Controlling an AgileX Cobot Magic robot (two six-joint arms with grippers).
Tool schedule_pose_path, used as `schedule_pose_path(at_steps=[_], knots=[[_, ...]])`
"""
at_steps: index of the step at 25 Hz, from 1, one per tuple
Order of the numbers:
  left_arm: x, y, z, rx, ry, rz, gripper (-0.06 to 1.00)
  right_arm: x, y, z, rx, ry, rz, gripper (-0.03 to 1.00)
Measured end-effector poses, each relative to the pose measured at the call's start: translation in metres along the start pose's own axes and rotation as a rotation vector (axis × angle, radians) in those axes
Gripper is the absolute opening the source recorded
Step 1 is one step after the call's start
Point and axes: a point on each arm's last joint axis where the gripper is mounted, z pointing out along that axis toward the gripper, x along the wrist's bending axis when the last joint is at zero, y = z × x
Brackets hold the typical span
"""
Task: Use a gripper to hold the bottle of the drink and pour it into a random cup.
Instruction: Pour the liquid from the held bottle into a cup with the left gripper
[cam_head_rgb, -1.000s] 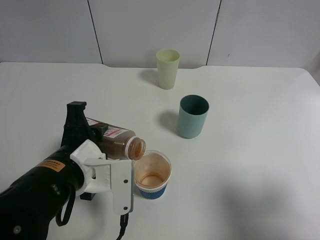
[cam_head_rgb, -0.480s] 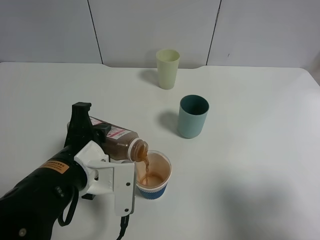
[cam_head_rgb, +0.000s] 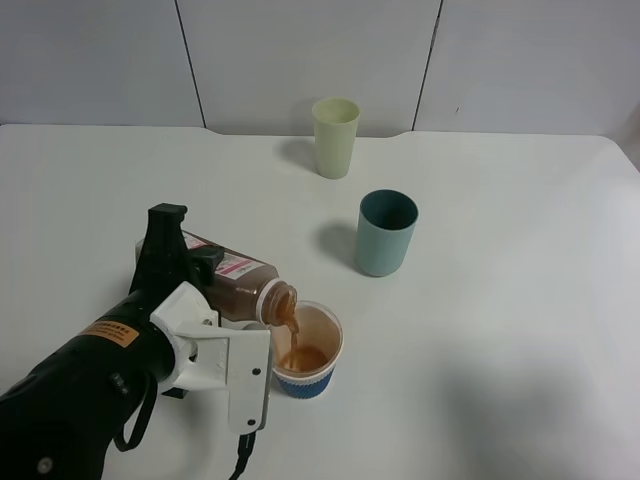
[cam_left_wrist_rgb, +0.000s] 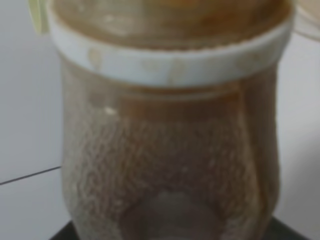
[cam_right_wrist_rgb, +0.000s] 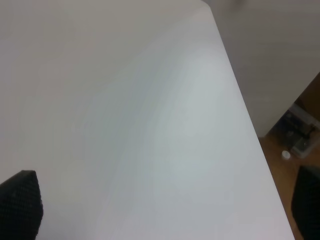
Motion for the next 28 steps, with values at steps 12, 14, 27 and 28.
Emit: schedule_pose_path(at_steps=[12,14,27,28], knots=[[0.0007,0.0001,0.0,-0.002,0.008,0.022,0.32,0.0,0.0,0.0,0.0,0.0,0.0,0.99],[0.001,0.0005,0.0,-0.005,0.011,0.024,0.32,0.0,0.0,0.0,0.0,0.0,0.0,0.99],[0.0048,-0.0007,0.0043,-0.008,0.033,0.032,0.32,0.0,0.0,0.0,0.0,0.0,0.0,0.99],[0.0048,-0.0007,0.0043,-0.008,0.033,0.032,0.32,0.0,0.0,0.0,0.0,0.0,0.0,0.99]])
